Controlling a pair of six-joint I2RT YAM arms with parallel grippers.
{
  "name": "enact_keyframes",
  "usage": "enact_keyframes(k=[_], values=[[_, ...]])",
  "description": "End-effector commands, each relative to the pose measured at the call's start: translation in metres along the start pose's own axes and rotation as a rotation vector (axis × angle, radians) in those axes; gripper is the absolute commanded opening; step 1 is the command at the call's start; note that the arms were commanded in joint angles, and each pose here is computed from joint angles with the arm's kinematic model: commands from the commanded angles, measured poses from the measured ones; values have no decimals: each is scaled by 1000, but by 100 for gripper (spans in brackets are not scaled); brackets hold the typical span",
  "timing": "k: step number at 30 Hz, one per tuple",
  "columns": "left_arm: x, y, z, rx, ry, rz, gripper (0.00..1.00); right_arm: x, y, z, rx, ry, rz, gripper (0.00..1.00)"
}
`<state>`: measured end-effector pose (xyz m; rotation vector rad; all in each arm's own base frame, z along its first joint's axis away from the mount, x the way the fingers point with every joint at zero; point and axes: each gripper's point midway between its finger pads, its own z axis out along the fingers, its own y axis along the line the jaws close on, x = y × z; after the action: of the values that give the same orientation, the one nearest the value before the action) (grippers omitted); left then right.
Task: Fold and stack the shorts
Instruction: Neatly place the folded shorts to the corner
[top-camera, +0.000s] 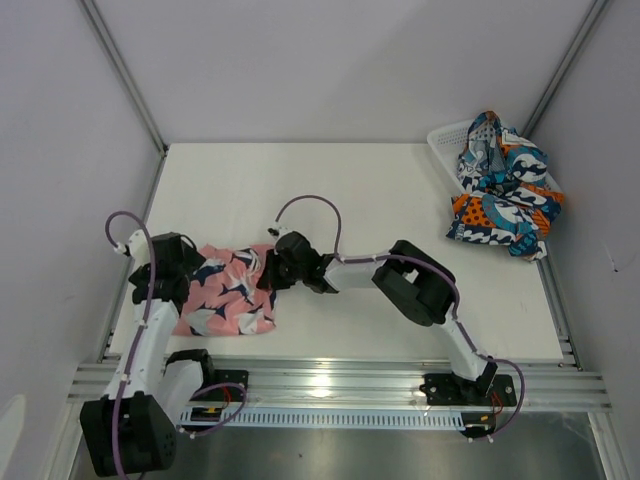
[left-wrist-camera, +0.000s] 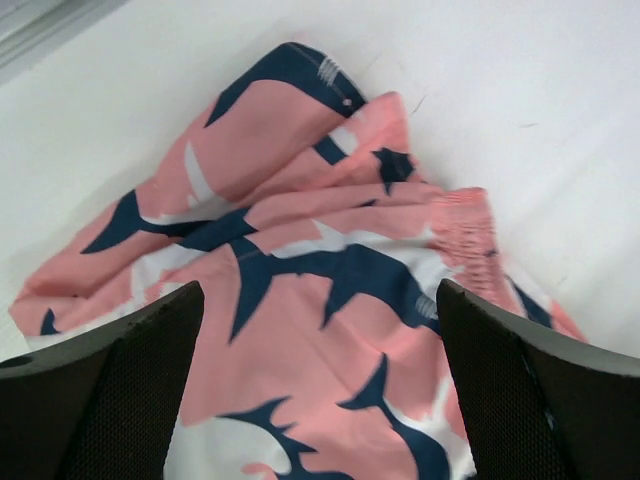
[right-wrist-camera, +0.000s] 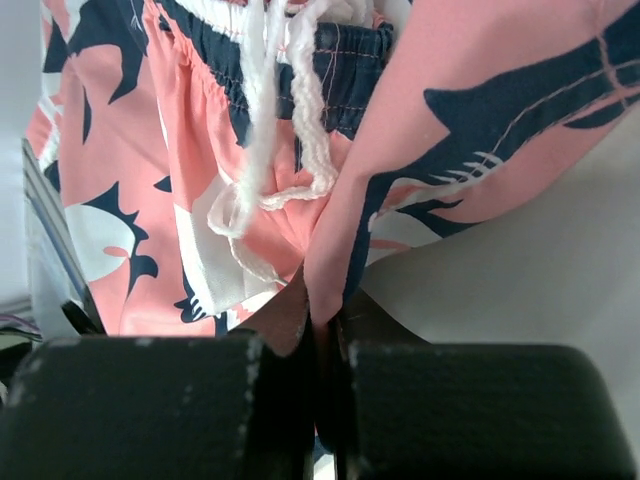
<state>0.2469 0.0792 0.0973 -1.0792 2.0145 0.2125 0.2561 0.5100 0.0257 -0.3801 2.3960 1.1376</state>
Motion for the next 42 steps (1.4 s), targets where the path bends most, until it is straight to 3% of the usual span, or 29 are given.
enact_keyframes(k=[1,6,14,17,18,21,22,27,29,30,31,32,33,35,36,42], values=[[-32,-13,-22,50,-64,-84,99,10,2,19,7,1,36,0],[-42,-25,-42,73,8,-61,99,27,23,34,-16,-49,74,0],[-64,-43,-79,238,-51,-66,99,36,39,54,-29,-51,80,1],[-65,-41,-79,236,-60,-52,99,32,36,51,-21,-59,78,27],[-63,-41,-77,233,-52,-41,99,33,30,49,-10,-56,72,44],[-57,-46,-79,273,-30,-10,99,10,32,29,-9,-102,52,65],[-59,-50,-80,296,-41,-12,99,1,35,16,-7,-122,30,70],[-62,-63,-91,410,-82,21,99,-42,47,-37,32,-174,-49,74],[-60,-66,-92,434,-76,25,99,-65,40,-64,123,-212,-86,78],[-58,-71,-95,465,-65,28,99,-78,28,-74,160,-227,-78,83],[-53,-74,-94,481,-48,35,99,-85,16,-84,200,-230,-73,95],[-47,-76,-92,501,-31,39,99,-82,-7,-96,280,-196,-58,99],[-40,-89,-94,581,-8,35,99,-105,-26,-118,326,-235,-30,100],[-24,-102,-94,651,22,39,99,-107,-66,-146,429,-215,0,99],[-19,-109,-92,670,28,34,99,-122,-74,-170,464,-264,16,99],[14,-142,-91,668,62,123,99,-172,-162,-303,779,-499,120,100]])
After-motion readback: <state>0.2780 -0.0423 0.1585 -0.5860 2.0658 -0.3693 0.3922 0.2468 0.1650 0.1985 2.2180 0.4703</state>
